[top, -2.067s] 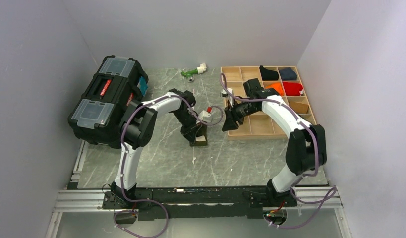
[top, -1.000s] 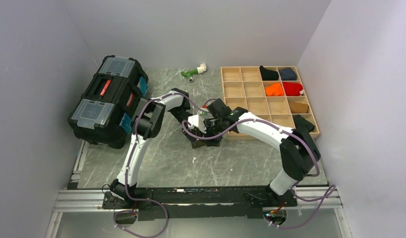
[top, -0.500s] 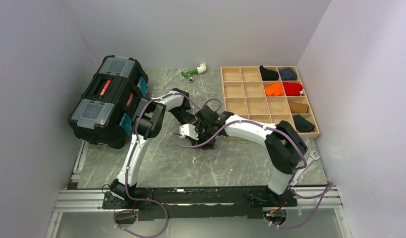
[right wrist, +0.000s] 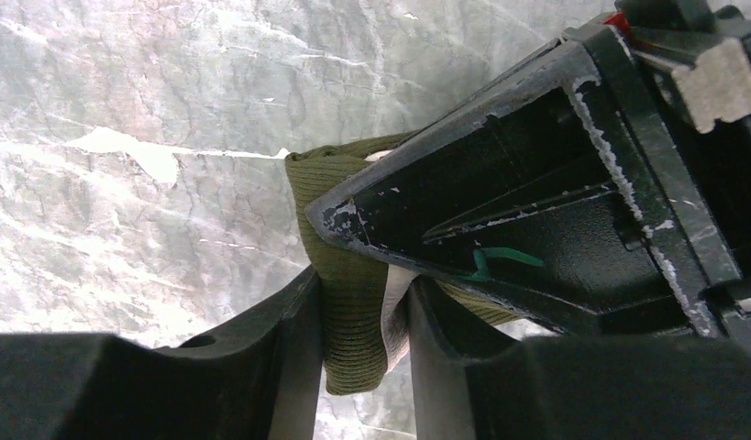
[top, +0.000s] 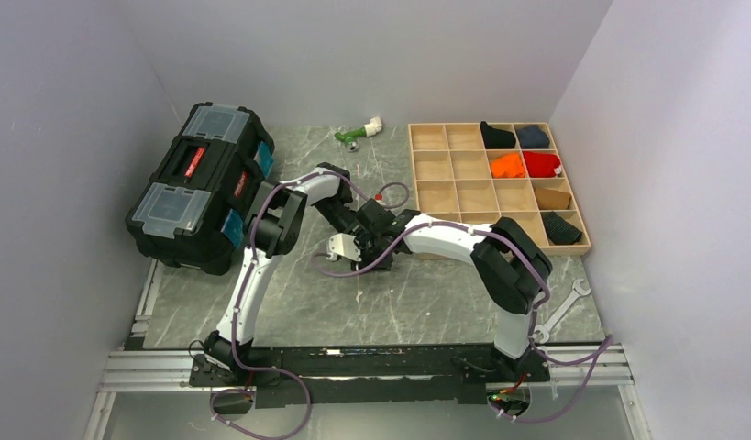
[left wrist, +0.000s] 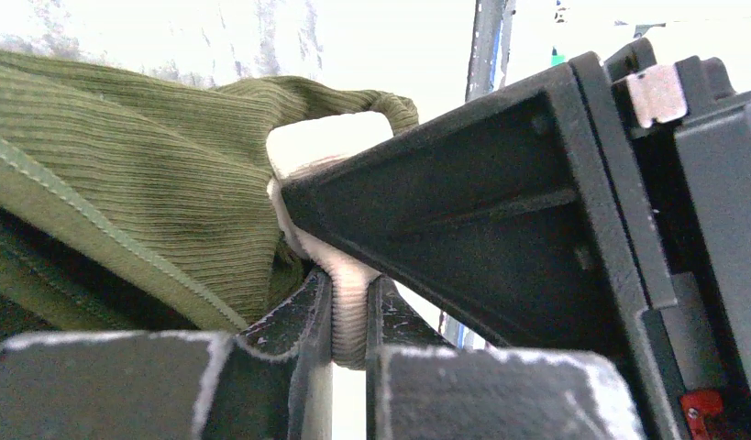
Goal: Roll the underwear
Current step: Roll the underwear to the center of the board.
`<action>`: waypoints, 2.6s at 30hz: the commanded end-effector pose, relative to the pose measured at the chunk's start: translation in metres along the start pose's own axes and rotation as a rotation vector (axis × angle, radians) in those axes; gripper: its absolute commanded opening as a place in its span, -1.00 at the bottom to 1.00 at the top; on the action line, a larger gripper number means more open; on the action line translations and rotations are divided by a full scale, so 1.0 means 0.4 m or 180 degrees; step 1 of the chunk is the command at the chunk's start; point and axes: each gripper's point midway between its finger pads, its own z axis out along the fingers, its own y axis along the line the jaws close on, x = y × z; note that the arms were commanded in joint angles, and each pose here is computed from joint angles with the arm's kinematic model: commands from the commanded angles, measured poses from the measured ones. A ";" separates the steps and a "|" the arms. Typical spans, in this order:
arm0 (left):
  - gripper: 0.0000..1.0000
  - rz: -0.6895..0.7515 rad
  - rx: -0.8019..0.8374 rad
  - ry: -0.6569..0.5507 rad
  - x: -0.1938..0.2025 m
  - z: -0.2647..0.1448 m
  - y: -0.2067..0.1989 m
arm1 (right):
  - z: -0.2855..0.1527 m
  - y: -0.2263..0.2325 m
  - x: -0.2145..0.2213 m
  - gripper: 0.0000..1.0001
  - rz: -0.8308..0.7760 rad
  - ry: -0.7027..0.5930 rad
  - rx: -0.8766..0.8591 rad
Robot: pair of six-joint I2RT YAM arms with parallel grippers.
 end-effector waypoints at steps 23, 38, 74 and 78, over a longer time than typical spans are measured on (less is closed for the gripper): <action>-0.14 0.0103 -0.0481 -0.0010 0.009 -0.037 0.009 | 0.044 0.120 0.065 -1.00 0.0354 0.0238 -0.0638; -0.02 0.0154 -0.0653 -0.0191 0.043 -0.093 -0.029 | 0.019 0.125 0.066 -1.00 0.0498 0.0193 -0.0702; 0.14 -0.0110 -0.3011 -0.1274 0.276 -0.430 -0.113 | -0.005 0.075 -0.017 -1.00 0.1540 -0.0148 -0.2348; 0.13 0.0006 -0.3386 -0.1407 0.291 -0.473 -0.153 | 0.018 0.070 -0.014 -1.00 0.1629 -0.0153 -0.2526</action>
